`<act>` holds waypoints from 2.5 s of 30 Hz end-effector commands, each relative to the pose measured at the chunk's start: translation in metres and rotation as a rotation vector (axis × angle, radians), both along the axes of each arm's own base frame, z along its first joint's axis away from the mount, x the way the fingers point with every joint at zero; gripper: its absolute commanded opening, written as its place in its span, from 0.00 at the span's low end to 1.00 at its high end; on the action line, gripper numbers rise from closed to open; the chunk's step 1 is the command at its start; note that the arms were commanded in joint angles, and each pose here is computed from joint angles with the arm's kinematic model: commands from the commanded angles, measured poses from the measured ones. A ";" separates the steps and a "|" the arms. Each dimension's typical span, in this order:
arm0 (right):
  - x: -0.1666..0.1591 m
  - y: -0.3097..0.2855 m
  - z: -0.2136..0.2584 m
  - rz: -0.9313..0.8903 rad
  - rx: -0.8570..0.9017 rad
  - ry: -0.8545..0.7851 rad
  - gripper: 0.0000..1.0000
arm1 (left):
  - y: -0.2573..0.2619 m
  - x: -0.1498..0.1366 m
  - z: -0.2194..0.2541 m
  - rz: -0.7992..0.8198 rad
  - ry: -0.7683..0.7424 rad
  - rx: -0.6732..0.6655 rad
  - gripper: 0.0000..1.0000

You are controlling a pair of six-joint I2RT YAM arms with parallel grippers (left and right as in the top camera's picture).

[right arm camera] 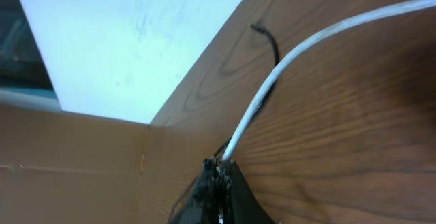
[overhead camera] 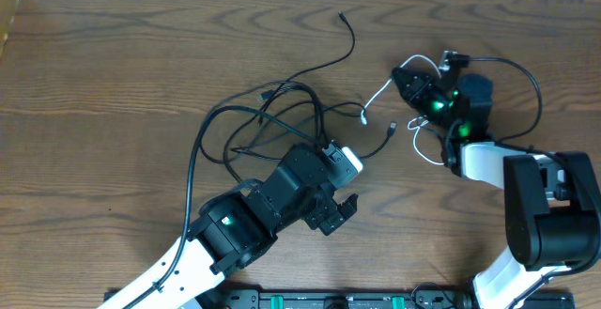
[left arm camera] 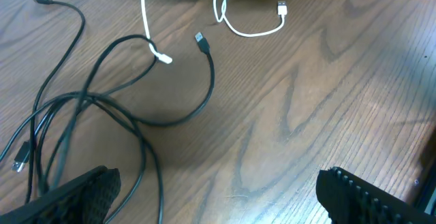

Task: Untangle cables
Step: 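Grasp the white cable with the right gripper and pull it rightward, then drag the white cable to the far right with the right gripper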

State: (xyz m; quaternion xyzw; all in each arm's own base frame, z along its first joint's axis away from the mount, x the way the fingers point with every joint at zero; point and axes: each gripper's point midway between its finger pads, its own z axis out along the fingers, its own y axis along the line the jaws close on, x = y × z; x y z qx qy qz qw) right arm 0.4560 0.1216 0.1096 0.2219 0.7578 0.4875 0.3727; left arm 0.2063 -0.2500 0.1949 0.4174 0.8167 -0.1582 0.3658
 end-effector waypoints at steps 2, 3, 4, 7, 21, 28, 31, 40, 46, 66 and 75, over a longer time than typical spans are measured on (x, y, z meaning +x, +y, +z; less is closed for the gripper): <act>0.002 -0.016 -0.003 -0.022 0.018 0.015 0.01 | -0.004 0.000 0.010 -0.013 -0.009 -0.023 0.96; 0.003 -0.021 -0.003 -0.028 0.020 0.015 0.01 | -0.004 0.000 0.010 -0.012 -0.009 -0.022 0.96; 0.003 -0.026 -0.002 -0.034 0.022 0.015 0.01 | -0.004 0.000 0.010 -0.012 -0.009 -0.022 0.97; 0.002 -0.034 -0.002 -0.028 0.039 0.023 0.01 | -0.004 0.000 0.010 -0.013 -0.009 -0.022 0.96; -0.010 -0.046 -0.046 -0.092 0.017 0.228 0.01 | -0.004 0.000 0.010 -0.012 -0.009 -0.022 0.96; -0.022 -0.074 -0.073 -0.151 -0.040 0.333 0.01 | -0.004 0.000 0.010 -0.012 -0.009 -0.022 0.96; -0.022 -0.089 -0.074 -0.177 -0.027 0.344 0.01 | -0.004 0.000 0.010 -0.012 -0.009 -0.022 0.96; -0.035 -0.122 -0.088 -0.203 -0.069 0.389 0.01 | -0.004 0.000 0.010 -0.012 -0.009 -0.022 0.96; -0.037 -0.142 -0.086 -0.221 -0.057 0.377 0.01 | -0.004 0.000 0.010 -0.012 -0.009 -0.022 0.96; -0.054 -0.207 -0.062 -0.219 -0.036 0.241 0.01 | -0.004 0.000 0.010 -0.012 -0.009 -0.022 0.97; -0.056 -0.206 -0.006 -0.179 -0.204 0.077 0.01 | -0.004 0.000 0.010 -0.013 -0.009 -0.022 0.96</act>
